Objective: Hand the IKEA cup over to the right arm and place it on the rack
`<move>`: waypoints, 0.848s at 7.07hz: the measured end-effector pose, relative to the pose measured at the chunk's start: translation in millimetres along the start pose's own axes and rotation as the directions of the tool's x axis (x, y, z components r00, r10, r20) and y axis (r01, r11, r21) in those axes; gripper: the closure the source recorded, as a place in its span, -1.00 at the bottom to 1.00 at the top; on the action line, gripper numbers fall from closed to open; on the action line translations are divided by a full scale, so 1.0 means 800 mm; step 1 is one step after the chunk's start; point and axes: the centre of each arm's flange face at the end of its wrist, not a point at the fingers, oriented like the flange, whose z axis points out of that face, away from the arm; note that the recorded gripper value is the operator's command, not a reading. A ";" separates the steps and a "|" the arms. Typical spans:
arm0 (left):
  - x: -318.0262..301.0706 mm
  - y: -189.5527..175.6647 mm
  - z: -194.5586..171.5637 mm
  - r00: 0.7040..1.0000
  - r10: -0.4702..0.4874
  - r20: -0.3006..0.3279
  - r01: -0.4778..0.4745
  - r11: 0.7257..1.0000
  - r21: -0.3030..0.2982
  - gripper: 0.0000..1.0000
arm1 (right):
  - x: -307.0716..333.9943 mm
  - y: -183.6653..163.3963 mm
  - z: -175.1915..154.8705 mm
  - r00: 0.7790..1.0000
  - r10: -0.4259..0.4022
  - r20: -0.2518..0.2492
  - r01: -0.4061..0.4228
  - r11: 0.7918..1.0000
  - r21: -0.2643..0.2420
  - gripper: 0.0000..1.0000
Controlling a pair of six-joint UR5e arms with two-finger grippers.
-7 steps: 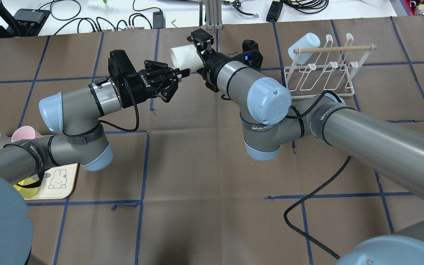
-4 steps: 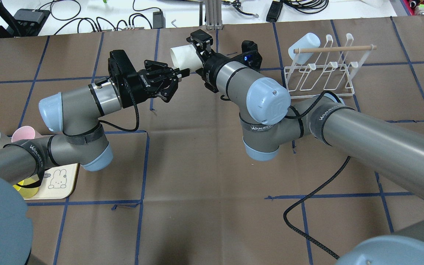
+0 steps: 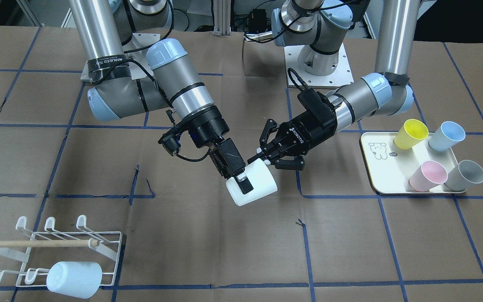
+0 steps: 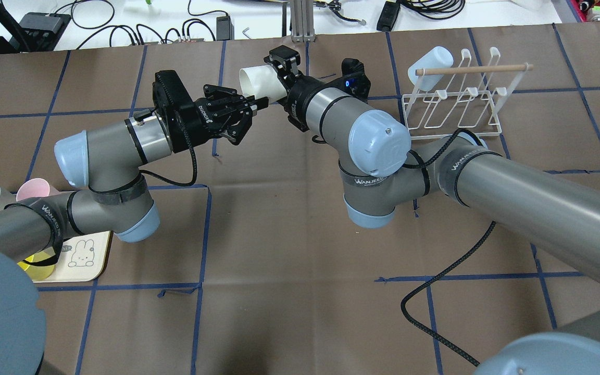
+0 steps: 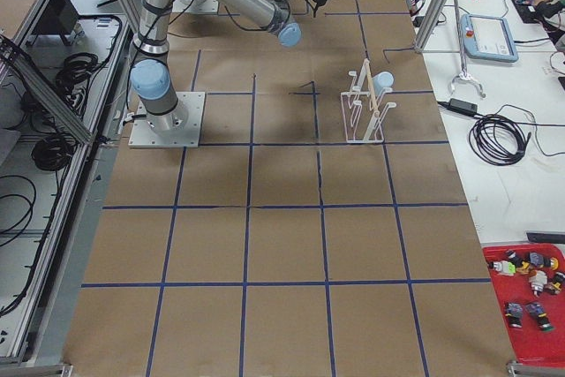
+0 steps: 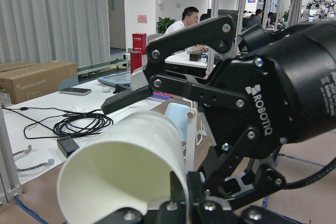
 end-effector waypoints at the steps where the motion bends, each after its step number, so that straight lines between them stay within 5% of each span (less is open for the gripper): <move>1: -0.001 0.000 0.000 1.000 0.000 0.005 0.000 1.000 -0.002 0.65 | 0.000 0.000 0.000 1.000 -0.001 0.000 0.001 1.000 -0.001 0.02; 2: -0.001 0.000 0.000 1.000 0.000 0.007 0.000 1.000 -0.003 0.54 | 0.000 0.000 0.000 1.000 -0.001 0.001 0.001 1.000 -0.001 0.21; 4: -0.001 -0.001 0.000 1.000 0.002 0.010 -0.002 1.000 -0.004 -0.44 | -0.001 0.002 0.000 1.000 -0.004 0.004 0.004 1.000 -0.019 0.47; 6: -0.004 -0.003 0.000 1.000 -0.026 0.016 0.026 1.000 0.000 -0.94 | -0.003 0.008 -0.001 1.000 -0.007 0.008 0.007 0.998 -0.070 0.51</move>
